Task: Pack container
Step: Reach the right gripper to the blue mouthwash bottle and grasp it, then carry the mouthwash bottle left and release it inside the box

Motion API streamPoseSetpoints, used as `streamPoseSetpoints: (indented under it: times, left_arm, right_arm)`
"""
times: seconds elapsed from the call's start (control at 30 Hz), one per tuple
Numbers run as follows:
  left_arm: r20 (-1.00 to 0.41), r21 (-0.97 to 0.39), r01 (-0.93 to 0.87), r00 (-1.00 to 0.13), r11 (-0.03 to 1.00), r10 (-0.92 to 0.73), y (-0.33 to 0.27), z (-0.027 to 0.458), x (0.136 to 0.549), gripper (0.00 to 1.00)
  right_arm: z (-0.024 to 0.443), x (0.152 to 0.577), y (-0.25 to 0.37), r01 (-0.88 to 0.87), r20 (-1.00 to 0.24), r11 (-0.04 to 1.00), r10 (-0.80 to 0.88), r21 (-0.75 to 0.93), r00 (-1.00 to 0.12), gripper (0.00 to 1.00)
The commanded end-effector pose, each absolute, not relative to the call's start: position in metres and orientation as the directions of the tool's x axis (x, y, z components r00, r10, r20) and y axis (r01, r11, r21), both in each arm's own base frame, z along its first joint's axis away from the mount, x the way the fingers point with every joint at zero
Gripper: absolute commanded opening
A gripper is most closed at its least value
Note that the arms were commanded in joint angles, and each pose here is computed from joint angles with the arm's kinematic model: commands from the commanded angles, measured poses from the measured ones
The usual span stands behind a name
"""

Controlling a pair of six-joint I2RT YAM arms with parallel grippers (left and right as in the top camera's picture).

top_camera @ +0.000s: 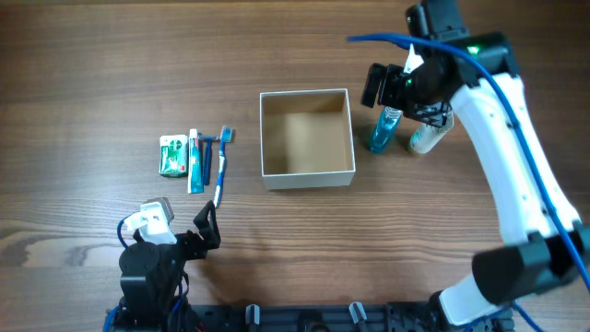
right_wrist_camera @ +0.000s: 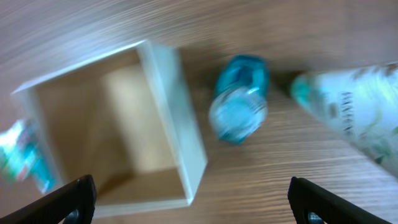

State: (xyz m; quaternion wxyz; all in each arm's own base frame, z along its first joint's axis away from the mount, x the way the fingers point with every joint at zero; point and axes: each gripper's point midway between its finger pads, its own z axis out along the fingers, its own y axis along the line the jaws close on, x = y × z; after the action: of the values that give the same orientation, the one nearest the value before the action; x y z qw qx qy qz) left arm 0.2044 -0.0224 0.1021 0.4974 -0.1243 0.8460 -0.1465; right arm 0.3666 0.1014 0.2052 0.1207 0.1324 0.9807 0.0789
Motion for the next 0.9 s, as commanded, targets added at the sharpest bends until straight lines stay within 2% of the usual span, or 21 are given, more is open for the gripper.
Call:
streamPoseSetpoints:
  times: [0.0,0.2,0.33,0.4,0.5,0.53,0.6,0.63,0.7,0.87]
  left_arm:
    - [-0.799,-0.378,-0.038,-0.492,0.925,-0.347,-0.028,0.096,0.203,1.00]
    - [-0.799,-0.378,-0.038,-0.492,0.925,-0.347,-0.028,0.096,0.203,1.00]
    - [-0.799,-0.378,-0.038,-0.492,0.925,-0.347,-0.028,0.096,0.203,1.00]
    - [-0.799,-0.378,-0.038,-0.492,0.925,-0.347,-0.028,0.096,0.203,1.00]
    - [-0.799,-0.378,-0.038,-0.492,0.925,-0.347,-0.028,0.096,0.203,1.00]
    - [-0.799,-0.378,-0.038,-0.492,0.925,-0.347,-0.028,0.096,0.203,1.00]
    - [-0.799,-0.378,-0.038,-0.492,0.925,-0.347,-0.028,0.096,0.203,1.00]
    - [-0.799,-0.378,-0.038,-0.492,0.925,-0.347,-0.028,0.096,0.203,1.00]
    - [-0.799,-0.378,-0.038,-0.492,0.925,-0.347,-0.028,0.096,0.203,1.00]
    - [-0.799,-0.378,-0.038,-0.492,0.925,-0.347,-0.028,0.096,0.203,1.00]
  right_arm:
    - [0.180,0.383,0.080,0.413,-0.212,0.907,0.422,0.087,-0.882,1.00]
    - [0.142,0.393,0.081,0.446,-0.149,0.894,0.446,0.036,-0.883,0.99]
    - [0.123,0.388,0.080,0.445,-0.097,0.895,0.443,-0.008,-0.891,0.86]
    - [0.110,0.383,0.079,0.445,-0.072,0.895,0.442,-0.027,-0.894,0.83]
    - [0.102,0.383,0.076,0.447,-0.072,0.894,0.444,-0.038,-0.893,0.57]
    - [0.102,0.384,0.076,0.447,-0.075,0.894,0.444,-0.036,-0.893,0.52]
    - [0.103,0.385,0.074,0.443,-0.084,0.896,0.439,-0.038,-0.894,0.24]
    - [0.104,0.385,0.074,0.435,-0.086,0.900,0.430,-0.041,-0.899,0.18]
    - [0.106,0.385,0.071,0.416,-0.096,0.908,0.410,-0.056,-0.907,0.10]
    - [0.140,0.383,0.070,0.370,-0.163,0.929,0.362,-0.023,-0.918,0.09]
